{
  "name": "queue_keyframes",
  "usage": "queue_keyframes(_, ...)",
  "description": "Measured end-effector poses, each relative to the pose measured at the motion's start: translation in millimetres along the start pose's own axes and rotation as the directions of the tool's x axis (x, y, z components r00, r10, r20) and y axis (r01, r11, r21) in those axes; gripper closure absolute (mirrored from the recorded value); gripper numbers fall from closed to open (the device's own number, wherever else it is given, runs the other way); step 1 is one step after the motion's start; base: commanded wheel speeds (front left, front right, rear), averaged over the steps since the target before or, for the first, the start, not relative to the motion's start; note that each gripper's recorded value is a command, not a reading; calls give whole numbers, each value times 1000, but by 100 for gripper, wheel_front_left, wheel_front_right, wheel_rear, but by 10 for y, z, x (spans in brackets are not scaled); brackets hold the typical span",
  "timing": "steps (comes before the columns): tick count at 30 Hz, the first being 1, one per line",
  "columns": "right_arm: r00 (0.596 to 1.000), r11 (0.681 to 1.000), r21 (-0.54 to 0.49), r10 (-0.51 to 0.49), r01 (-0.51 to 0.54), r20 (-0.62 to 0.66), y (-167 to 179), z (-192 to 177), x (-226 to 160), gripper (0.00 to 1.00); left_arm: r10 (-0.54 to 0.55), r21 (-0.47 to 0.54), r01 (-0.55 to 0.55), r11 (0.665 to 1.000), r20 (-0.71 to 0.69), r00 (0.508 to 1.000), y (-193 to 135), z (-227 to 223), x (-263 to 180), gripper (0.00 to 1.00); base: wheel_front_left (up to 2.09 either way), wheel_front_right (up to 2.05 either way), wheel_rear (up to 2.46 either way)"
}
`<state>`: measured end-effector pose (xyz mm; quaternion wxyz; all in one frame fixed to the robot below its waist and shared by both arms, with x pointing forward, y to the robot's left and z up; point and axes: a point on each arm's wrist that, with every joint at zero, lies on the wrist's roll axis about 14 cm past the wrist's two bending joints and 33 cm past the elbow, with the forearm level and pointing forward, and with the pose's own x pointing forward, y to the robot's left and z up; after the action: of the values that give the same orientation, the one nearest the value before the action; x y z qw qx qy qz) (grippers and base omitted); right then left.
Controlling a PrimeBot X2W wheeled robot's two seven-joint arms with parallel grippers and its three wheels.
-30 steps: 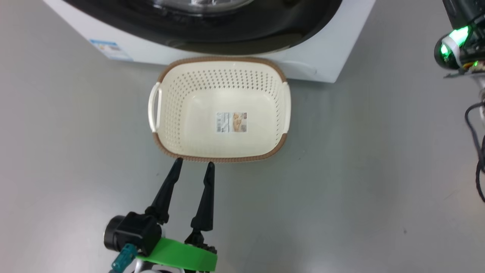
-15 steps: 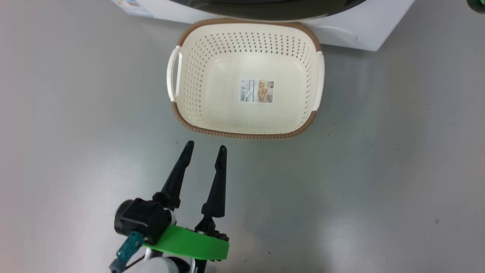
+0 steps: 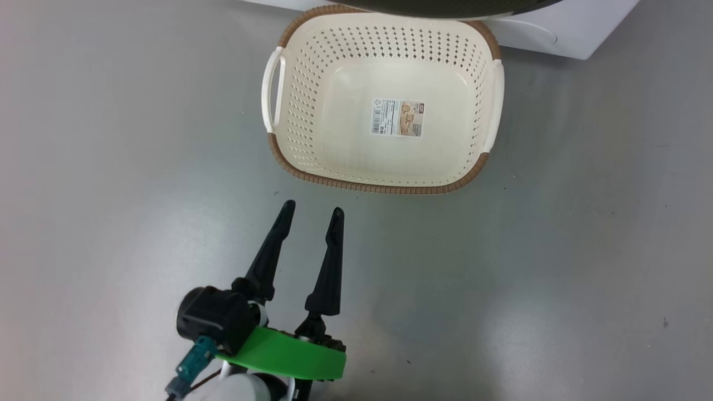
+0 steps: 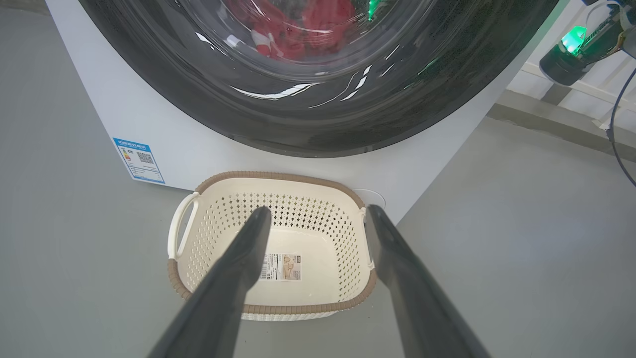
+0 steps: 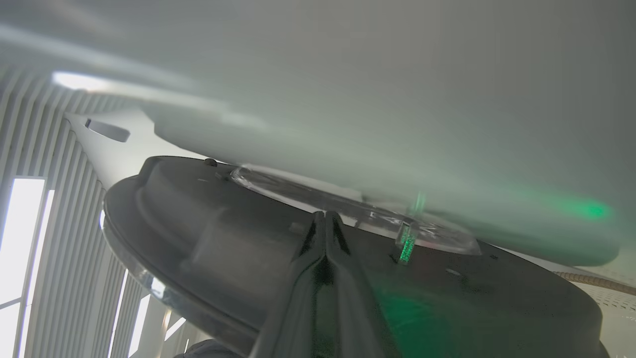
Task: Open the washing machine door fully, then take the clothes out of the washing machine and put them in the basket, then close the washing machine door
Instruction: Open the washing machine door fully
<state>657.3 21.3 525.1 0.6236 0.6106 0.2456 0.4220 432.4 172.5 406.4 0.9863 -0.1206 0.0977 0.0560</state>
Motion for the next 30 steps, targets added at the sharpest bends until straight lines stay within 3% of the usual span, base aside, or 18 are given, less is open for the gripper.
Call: queue_keyframes(30, 987, 999, -34, -22, 16, -162, 467, -902, -207, 100, -53, 4, 52, 999, 114, 992, -141, 434, -261, 0, 0, 0, 0)
